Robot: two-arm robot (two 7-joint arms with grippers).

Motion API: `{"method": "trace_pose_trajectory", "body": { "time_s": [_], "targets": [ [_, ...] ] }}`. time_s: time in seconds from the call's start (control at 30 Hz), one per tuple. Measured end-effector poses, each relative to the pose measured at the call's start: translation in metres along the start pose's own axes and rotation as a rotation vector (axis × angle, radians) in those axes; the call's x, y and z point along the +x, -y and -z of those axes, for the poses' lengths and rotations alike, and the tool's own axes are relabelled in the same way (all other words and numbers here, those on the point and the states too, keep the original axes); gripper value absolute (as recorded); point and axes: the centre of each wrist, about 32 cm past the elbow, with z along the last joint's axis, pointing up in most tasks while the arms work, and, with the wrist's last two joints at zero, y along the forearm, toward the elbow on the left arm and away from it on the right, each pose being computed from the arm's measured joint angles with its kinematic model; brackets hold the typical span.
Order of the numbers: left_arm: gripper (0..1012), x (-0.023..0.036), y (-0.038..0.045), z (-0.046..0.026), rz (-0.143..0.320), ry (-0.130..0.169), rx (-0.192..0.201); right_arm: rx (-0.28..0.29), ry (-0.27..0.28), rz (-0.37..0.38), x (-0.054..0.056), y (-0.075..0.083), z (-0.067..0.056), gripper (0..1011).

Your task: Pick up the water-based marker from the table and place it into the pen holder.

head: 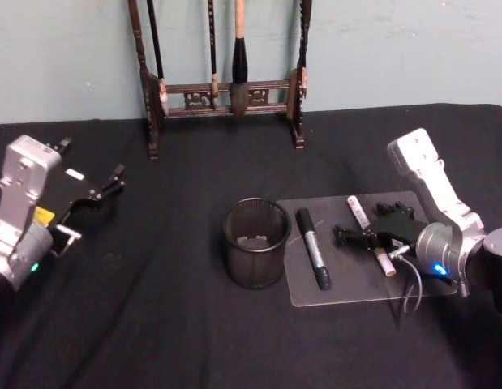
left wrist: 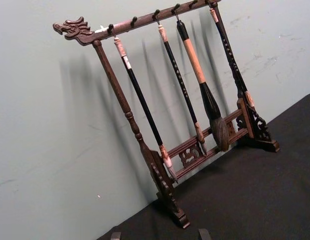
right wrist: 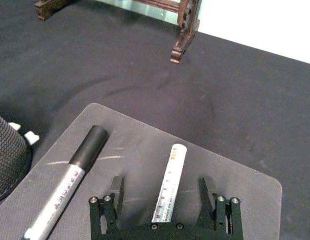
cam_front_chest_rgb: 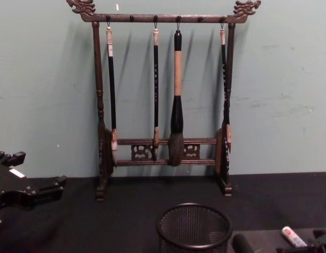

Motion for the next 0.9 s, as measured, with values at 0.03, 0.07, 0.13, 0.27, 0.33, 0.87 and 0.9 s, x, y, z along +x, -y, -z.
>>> {"method": "trace_pose_trajectory", "body": {
  "time_s": [0.03, 0.07, 0.13, 0.27, 0.33, 0.87, 0.9],
  "targets": [
    [1001, 0.0000, 0.0000, 0.0000, 0.000, 0.000, 0.000, 0.001, -0.001, 0.000, 0.0000, 0.0000, -0.0002, 1002],
    [1001, 0.0000, 0.0000, 0.0000, 0.000, 0.000, 0.000, 0.002, -0.005, 0.000, 0.0000, -0.0001, -0.0004, 1002],
    [1001, 0.0000, 0.0000, 0.0000, 0.000, 0.000, 0.000, 0.002, -0.009, 0.000, 0.0002, -0.0002, -0.0004, 1002],
    [1001, 0.0000, 0.0000, 0.0000, 0.000, 0.000, 0.000, -0.005, -0.016, -0.004, 0.0011, -0.0007, 0.0006, 1002],
    [1001, 0.0000, 0.0000, 0.0000, 0.000, 0.000, 0.000, -0.007, -0.017, -0.005, 0.0012, -0.0009, 0.0008, 1002],
    [1001, 0.0000, 0.0000, 0.0000, 0.000, 0.000, 0.000, -0.010, -0.017, -0.005, 0.0015, -0.0009, 0.0014, 993],
    [1001, 0.0000, 0.0000, 0.0000, 0.000, 0.000, 0.000, -0.010, -0.017, -0.005, 0.0015, -0.0009, 0.0014, 982]
  ]
}}
